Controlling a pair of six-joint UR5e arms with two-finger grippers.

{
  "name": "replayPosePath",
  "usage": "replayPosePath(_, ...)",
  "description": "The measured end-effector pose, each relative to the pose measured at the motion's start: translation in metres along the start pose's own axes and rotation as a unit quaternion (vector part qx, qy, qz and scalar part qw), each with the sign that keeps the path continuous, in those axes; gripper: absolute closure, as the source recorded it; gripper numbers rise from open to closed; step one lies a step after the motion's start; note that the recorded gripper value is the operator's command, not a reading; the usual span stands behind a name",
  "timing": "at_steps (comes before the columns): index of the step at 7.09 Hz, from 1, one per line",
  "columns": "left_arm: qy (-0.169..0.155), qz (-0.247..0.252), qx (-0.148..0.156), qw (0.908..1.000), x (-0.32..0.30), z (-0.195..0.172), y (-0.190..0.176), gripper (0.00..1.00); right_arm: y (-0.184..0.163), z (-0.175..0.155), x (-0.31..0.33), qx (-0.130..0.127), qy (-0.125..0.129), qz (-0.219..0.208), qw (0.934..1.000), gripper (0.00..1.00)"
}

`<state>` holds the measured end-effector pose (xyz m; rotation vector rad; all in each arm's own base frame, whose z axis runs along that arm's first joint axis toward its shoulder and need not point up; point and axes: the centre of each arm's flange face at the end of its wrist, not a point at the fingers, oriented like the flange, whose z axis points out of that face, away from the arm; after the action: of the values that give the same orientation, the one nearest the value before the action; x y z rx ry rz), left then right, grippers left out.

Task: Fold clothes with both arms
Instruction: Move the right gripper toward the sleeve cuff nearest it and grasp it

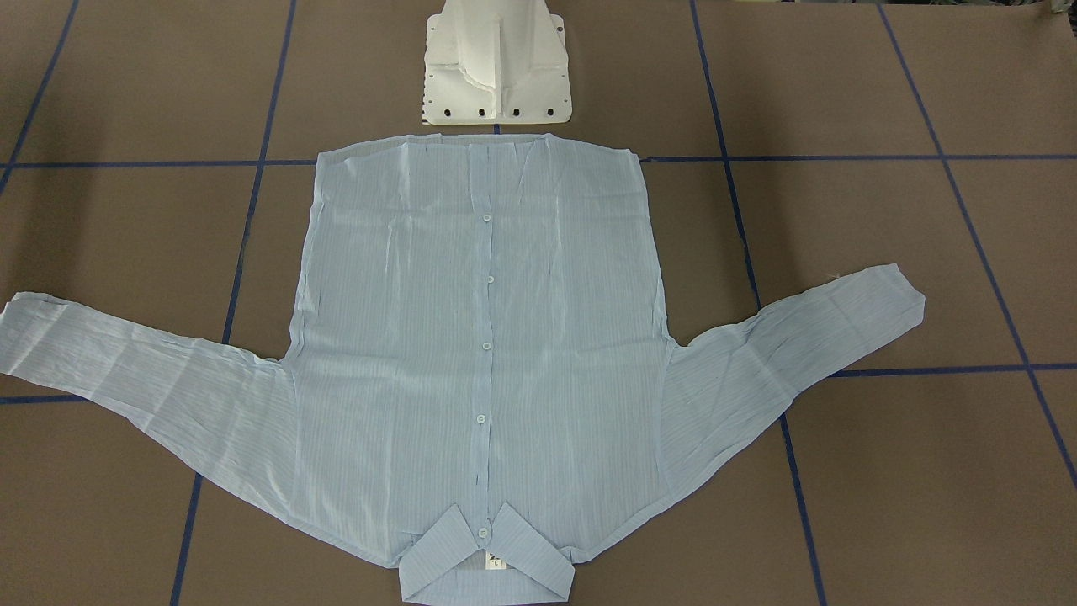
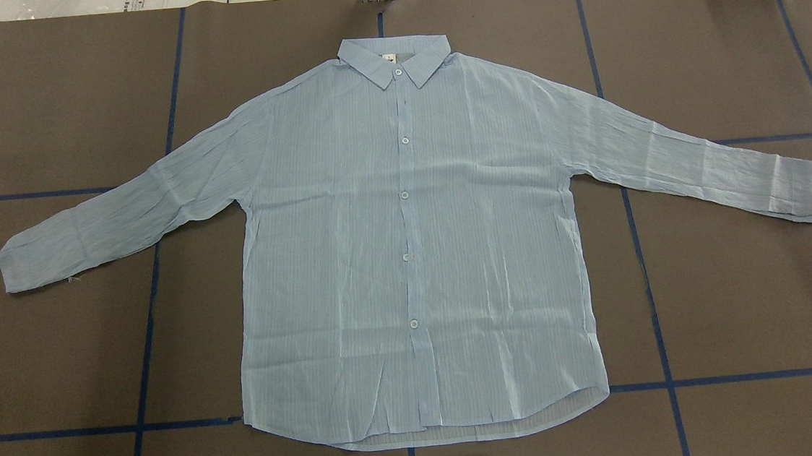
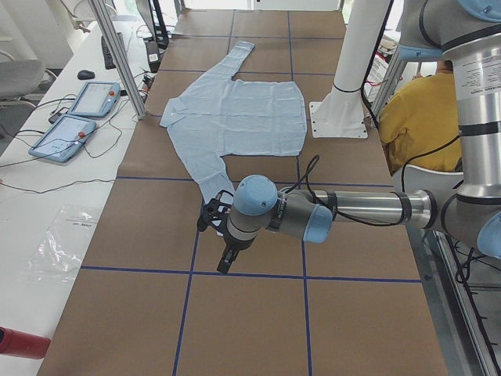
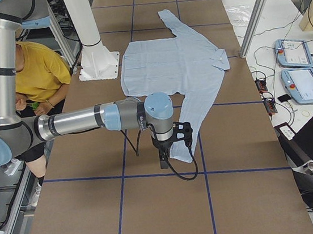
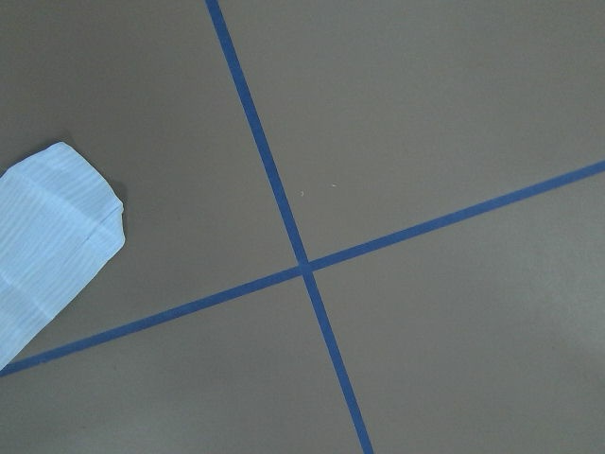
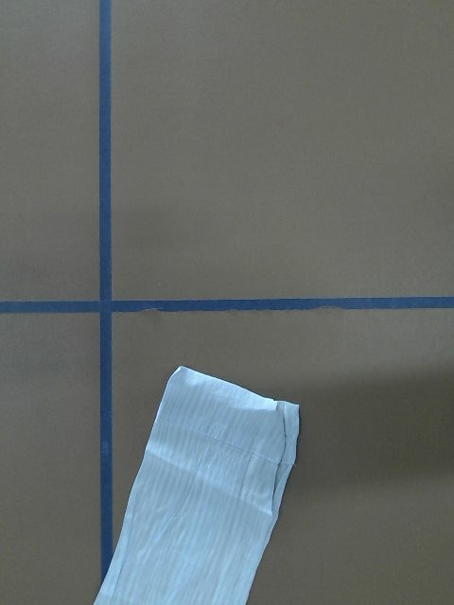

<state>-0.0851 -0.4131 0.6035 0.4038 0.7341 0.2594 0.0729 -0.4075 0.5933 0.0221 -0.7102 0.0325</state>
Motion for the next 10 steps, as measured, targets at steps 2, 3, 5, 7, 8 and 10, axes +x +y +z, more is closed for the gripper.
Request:
replayPosePath(2, -0.014, 0.058, 0.059, 0.9965, 0.013, -0.019, -0.034, 0.0, -0.035, -0.028, -0.026, 0.057, -0.002, -0.046, 0.9973, 0.0)
replayPosePath(3, -0.027, 0.097, 0.098, 0.9901, 0.019, -0.032, -0.061, 0.0, -0.05, -0.04, -0.037, 0.095, -0.004, -0.072, 0.9929, 0.0)
replayPosePath(5, -0.039, 0.129, 0.135, 0.9816, 0.025, -0.044, -0.09, 0.0, -0.061, -0.036, -0.036, 0.136, -0.017, -0.085, 0.9869, 0.0)
replayPosePath(7, -0.038, 0.122, 0.146, 0.981, 0.023, -0.044, -0.095, 0.0, -0.075, 0.009, -0.02, 0.166, -0.041, -0.102, 0.98, 0.0)
replayPosePath(8, -0.038, 0.121, 0.148, 0.9809, 0.023, -0.043, -0.095, 0.0, -0.084, 0.04, -0.029, 0.174, -0.058, -0.084, 0.9794, 0.0)
replayPosePath(10, -0.038, 0.12, 0.148, 0.981, 0.022, -0.043, -0.093, 0.0, -0.086, 0.113, -0.056, 0.198, -0.069, -0.053, 0.9764, 0.0)
